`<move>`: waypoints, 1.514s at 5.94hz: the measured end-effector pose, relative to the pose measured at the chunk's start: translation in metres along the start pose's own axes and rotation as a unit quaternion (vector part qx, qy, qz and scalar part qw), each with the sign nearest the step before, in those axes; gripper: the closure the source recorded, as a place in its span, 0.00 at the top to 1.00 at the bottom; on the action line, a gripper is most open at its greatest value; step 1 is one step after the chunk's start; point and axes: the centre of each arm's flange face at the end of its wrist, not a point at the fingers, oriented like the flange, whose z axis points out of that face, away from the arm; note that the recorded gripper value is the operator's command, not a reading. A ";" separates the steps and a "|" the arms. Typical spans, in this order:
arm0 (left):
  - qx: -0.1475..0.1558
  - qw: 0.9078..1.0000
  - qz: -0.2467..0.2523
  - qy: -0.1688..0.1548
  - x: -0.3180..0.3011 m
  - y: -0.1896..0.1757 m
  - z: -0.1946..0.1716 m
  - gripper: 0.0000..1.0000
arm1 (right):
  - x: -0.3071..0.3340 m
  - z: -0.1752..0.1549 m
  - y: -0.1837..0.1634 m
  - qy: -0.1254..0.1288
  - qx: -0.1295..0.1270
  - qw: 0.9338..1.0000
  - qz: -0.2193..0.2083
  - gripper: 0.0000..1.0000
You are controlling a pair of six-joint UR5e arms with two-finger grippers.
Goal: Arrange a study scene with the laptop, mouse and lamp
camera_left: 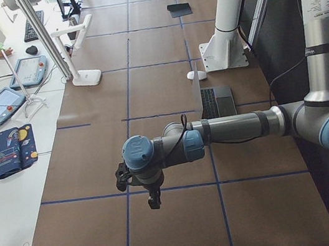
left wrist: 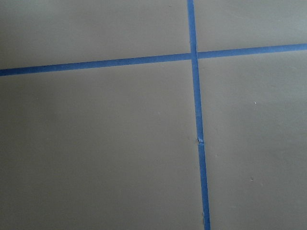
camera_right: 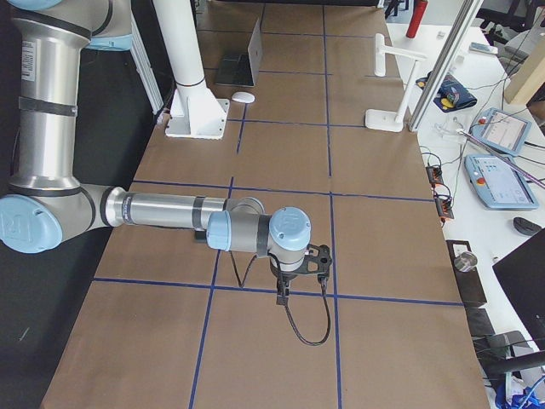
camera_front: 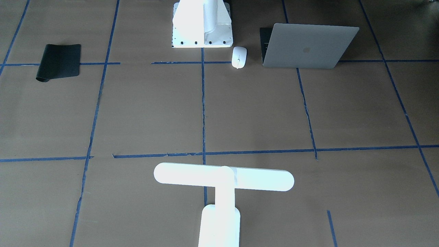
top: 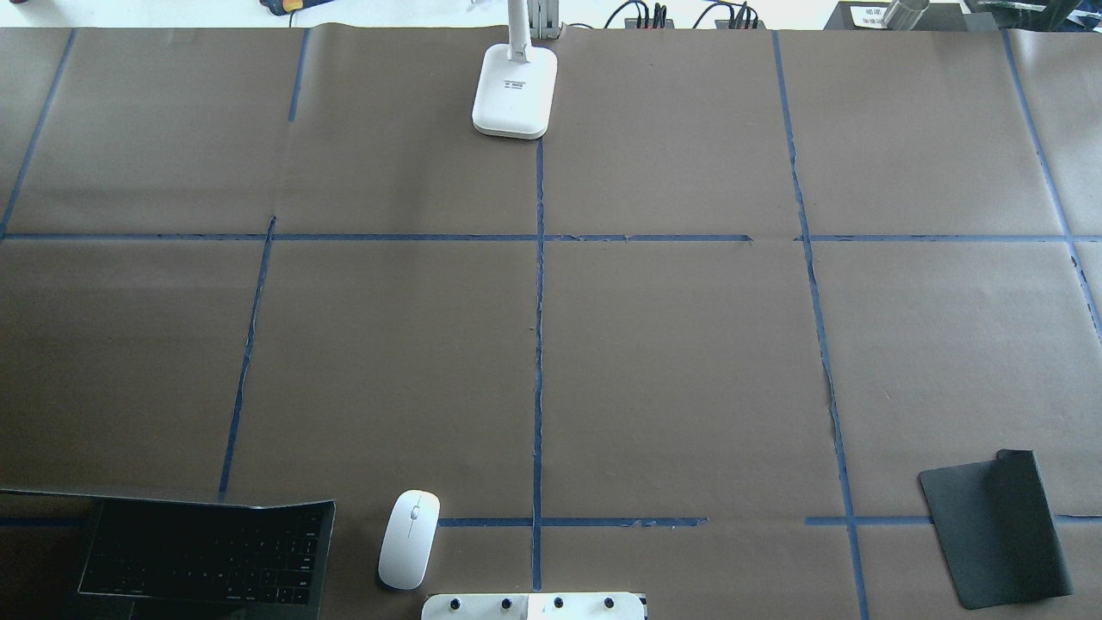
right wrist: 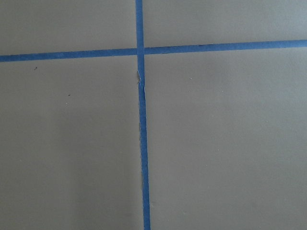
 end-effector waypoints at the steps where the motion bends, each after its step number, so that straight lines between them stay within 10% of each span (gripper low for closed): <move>1: 0.000 1.000 0.000 0.000 0.000 0.000 0.000 1.00 | -0.001 -0.001 0.000 0.000 0.001 1.000 0.000 1.00; 9: -0.002 1.000 -0.003 0.001 -0.003 0.003 0.003 1.00 | -0.007 -0.007 -0.005 -0.001 0.008 1.000 -0.005 1.00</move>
